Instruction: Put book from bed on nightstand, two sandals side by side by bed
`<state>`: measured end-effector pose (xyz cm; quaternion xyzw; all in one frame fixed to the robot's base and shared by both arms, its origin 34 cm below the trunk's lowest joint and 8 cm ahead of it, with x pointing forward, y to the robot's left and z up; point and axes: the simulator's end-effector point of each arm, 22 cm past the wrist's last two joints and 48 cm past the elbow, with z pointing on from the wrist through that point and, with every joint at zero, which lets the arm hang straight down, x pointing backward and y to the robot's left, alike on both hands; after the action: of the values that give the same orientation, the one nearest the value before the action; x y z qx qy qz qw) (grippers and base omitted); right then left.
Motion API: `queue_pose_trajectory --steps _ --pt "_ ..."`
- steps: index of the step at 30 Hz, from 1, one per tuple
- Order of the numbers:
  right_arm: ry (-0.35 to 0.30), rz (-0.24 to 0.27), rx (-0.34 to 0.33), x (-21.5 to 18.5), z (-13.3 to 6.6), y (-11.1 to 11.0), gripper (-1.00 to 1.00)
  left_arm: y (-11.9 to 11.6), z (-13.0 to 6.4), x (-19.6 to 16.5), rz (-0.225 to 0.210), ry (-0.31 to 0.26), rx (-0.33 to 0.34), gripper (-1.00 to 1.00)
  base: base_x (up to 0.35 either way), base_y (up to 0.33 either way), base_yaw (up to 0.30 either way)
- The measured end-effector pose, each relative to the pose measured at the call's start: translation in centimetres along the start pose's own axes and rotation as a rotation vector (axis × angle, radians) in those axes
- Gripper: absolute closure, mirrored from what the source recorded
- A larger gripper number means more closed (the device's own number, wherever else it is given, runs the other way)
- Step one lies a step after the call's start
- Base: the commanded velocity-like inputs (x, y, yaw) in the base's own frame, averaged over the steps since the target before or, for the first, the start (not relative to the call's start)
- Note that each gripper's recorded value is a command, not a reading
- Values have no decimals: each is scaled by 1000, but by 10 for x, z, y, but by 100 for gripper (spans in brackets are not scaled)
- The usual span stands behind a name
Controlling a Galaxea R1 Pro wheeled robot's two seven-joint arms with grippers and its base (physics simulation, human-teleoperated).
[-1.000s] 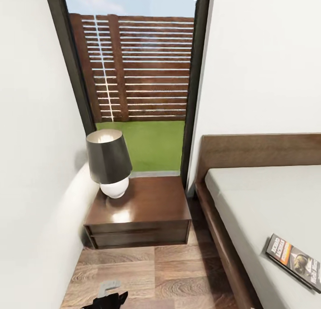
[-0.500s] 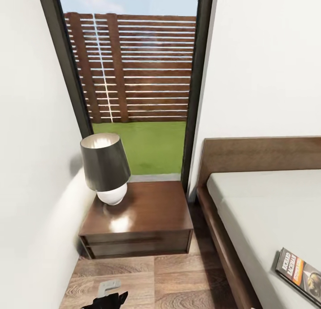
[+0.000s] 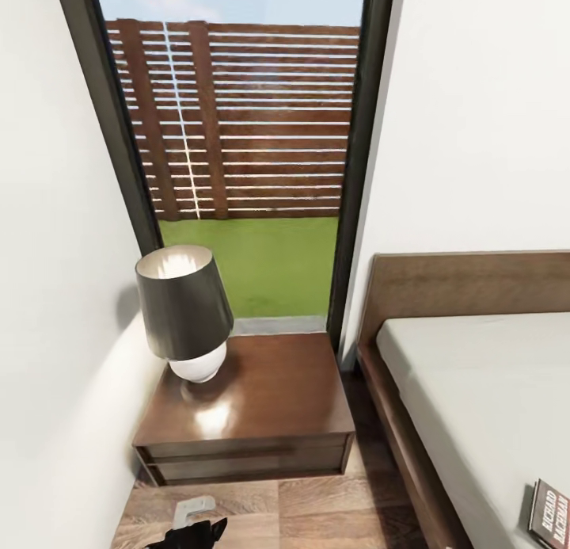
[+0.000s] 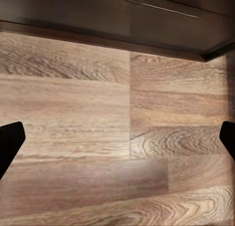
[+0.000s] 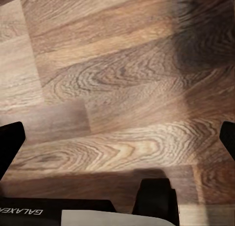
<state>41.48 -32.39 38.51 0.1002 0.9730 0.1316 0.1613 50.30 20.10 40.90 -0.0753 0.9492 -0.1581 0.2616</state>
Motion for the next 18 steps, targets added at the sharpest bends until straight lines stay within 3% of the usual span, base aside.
queue_pose_trajectory --steps 18 --pt "0 0 0 0 0 0 -100 0 0 0 0 0 0 -100 264 68 0"
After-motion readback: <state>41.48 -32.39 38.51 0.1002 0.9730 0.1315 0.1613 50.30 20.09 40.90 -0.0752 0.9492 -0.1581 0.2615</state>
